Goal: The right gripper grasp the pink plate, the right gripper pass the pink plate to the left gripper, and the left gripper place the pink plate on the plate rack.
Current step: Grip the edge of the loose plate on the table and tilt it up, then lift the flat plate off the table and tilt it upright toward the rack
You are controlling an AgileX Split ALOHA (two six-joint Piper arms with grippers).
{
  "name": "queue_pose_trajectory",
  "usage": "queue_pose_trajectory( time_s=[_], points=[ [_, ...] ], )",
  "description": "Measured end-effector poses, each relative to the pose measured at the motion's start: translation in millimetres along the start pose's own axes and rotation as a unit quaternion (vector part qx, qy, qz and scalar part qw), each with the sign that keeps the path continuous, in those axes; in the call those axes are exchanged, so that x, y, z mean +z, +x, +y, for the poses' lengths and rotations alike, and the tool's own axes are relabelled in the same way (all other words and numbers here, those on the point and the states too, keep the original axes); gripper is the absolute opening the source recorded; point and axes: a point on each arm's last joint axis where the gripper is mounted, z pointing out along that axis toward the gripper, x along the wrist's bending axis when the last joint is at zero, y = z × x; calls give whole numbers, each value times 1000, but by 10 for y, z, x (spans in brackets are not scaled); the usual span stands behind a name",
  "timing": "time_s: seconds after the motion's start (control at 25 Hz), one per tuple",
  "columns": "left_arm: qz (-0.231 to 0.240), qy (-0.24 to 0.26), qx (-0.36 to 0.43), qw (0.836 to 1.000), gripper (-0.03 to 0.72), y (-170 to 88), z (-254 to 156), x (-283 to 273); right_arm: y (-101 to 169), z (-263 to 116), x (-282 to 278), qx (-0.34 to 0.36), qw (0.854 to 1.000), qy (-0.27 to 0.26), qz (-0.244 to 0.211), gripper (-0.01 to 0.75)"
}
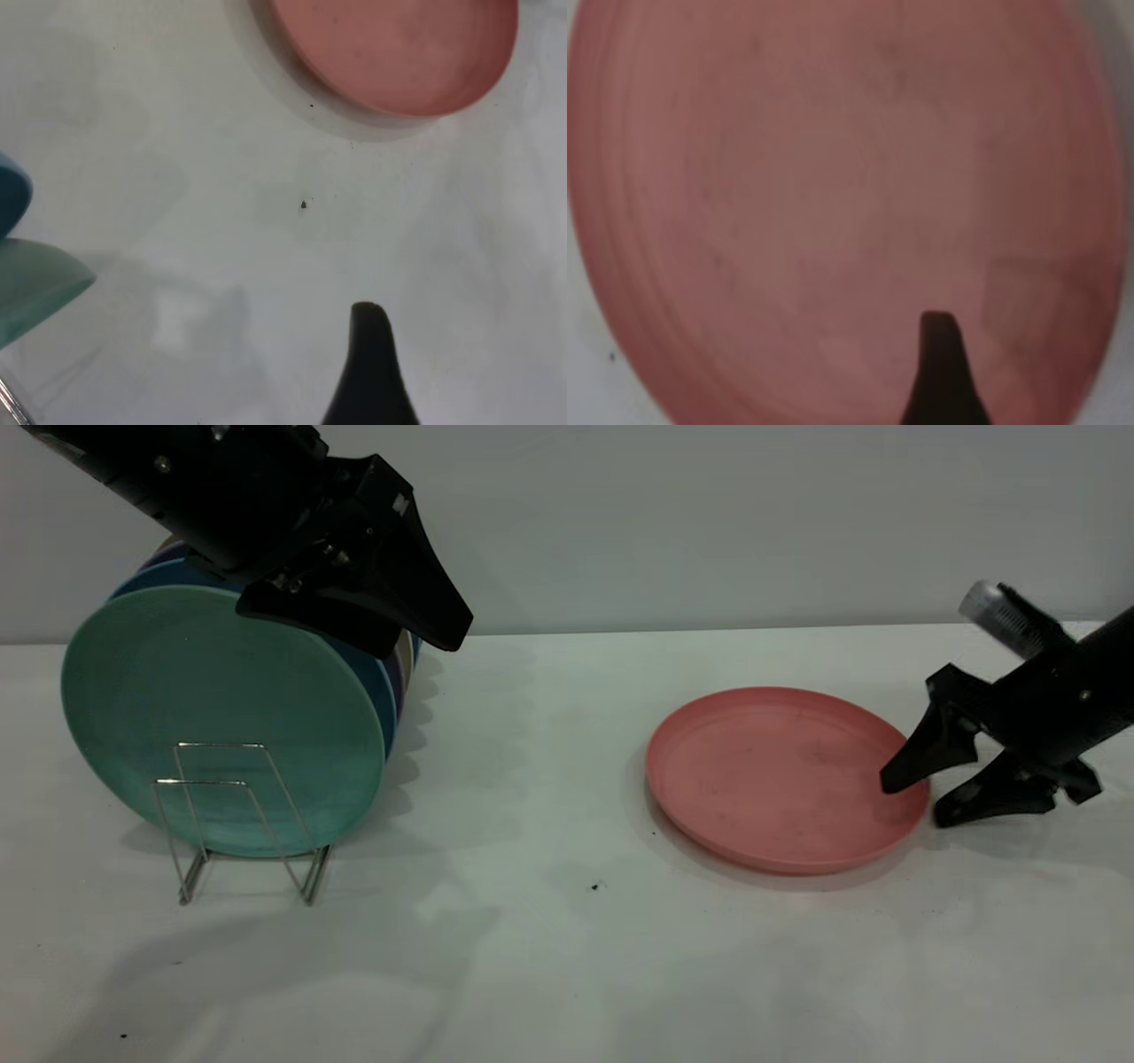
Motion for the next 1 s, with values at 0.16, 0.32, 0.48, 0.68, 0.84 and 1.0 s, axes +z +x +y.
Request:
queue_pose_trajectory(
  time_s=[0.16, 0.32, 0.48, 0.68, 0.84, 1.0],
  points=[
    [4, -6, 0, 1000, 591, 8, 11, 0, -22, -10, 47, 3, 1000, 5, 6, 360],
    [14, -24, -10, 1000, 591, 29, 44, 5, -45, -26, 79, -8, 1000, 7, 7, 64],
    [9, -38, -59, 997, 591, 60, 62, 79, 65, -51, 117, -72, 997, 16, 36, 17],
    [4, -40, -74, 996, 591, 93, 96, 156, 323, -125, 167, -110, 986, 40, 122, 17],
    [3, -42, -78, 996, 591, 112, 133, 193, 497, -159, 164, -126, 976, 50, 173, 17],
    [-3, -31, -92, 995, 591, 149, 111, 290, 682, -160, 155, -138, 969, 48, 197, 17]
  ],
)
